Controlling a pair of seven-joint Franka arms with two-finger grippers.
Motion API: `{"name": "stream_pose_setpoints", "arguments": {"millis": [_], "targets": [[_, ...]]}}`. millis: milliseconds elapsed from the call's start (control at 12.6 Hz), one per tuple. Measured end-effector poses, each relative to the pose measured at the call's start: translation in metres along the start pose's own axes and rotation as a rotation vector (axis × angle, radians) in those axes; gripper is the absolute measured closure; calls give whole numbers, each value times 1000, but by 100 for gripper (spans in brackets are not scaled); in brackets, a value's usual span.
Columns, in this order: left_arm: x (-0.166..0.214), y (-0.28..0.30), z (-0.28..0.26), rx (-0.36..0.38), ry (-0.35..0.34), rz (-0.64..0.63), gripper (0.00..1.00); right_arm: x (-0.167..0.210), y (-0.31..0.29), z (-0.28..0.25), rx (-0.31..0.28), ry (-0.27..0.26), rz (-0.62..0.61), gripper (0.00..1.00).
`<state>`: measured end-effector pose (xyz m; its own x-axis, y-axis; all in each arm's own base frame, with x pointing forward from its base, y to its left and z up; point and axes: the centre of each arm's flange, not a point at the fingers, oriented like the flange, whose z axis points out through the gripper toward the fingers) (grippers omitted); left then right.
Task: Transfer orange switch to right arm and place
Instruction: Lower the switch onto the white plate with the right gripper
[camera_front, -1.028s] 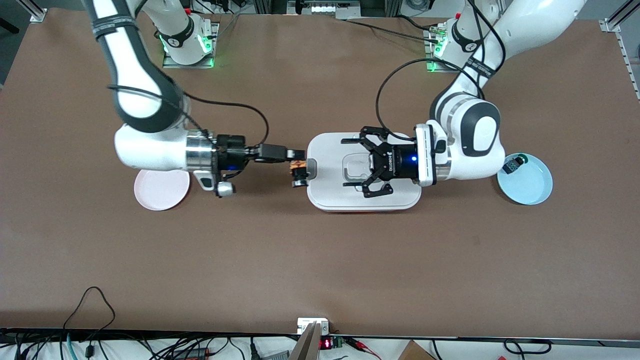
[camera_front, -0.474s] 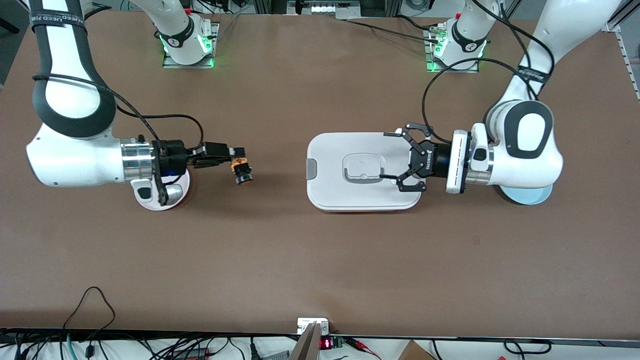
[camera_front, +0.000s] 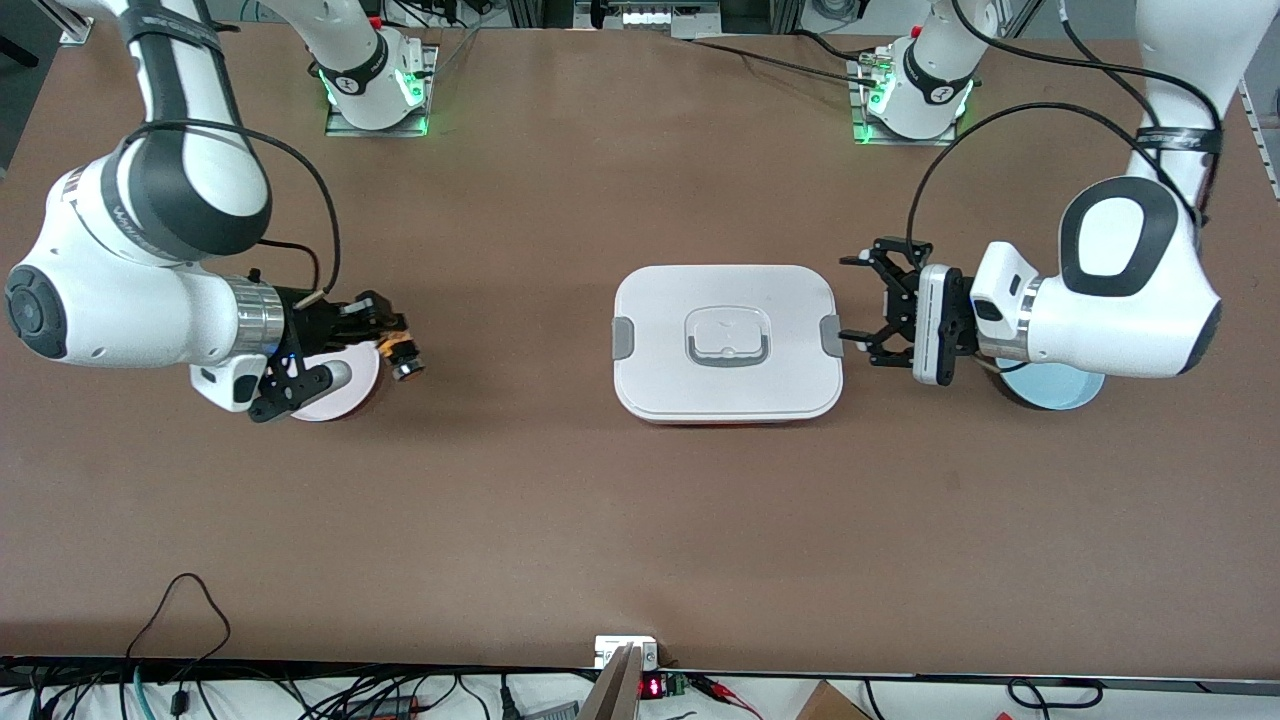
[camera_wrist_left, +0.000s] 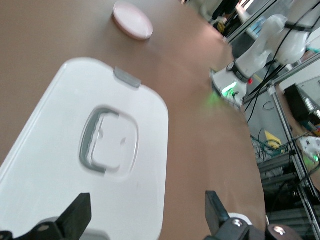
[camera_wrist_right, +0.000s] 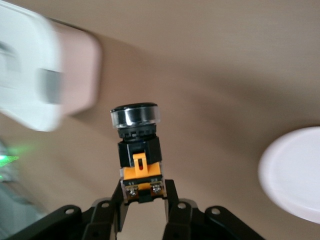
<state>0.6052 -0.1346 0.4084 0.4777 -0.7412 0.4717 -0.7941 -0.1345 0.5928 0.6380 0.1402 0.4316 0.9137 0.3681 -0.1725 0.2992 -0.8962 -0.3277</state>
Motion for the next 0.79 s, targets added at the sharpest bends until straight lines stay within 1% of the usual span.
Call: {"name": "stream_pose_setpoints", "arguments": {"millis": [79,158,316,395,553,633,791], "targets": [[-6,-1,-7,20,-58,-57,0,0,8,-1,-73,-4,-4,67],[-14,-2,-16,51,-120,-113,0,-1,14,-2,-125,-10,-7,67],[-29,-5,-48,150,-249,-199,0,-1,28,3,-203,-16,1,67],[-35,-5,-68,212,-304,-237,0,-1,40,11,-224,-16,19,67],[-44,-3,-105,343,-413,-305,0,-7,74,38,-240,-23,72,67],[-43,-1,-121,421,-473,-329,0,-11,90,51,-243,-30,99,67],[-27,10,-145,571,-592,-329,0,-22,117,74,-247,-40,154,67]]}}
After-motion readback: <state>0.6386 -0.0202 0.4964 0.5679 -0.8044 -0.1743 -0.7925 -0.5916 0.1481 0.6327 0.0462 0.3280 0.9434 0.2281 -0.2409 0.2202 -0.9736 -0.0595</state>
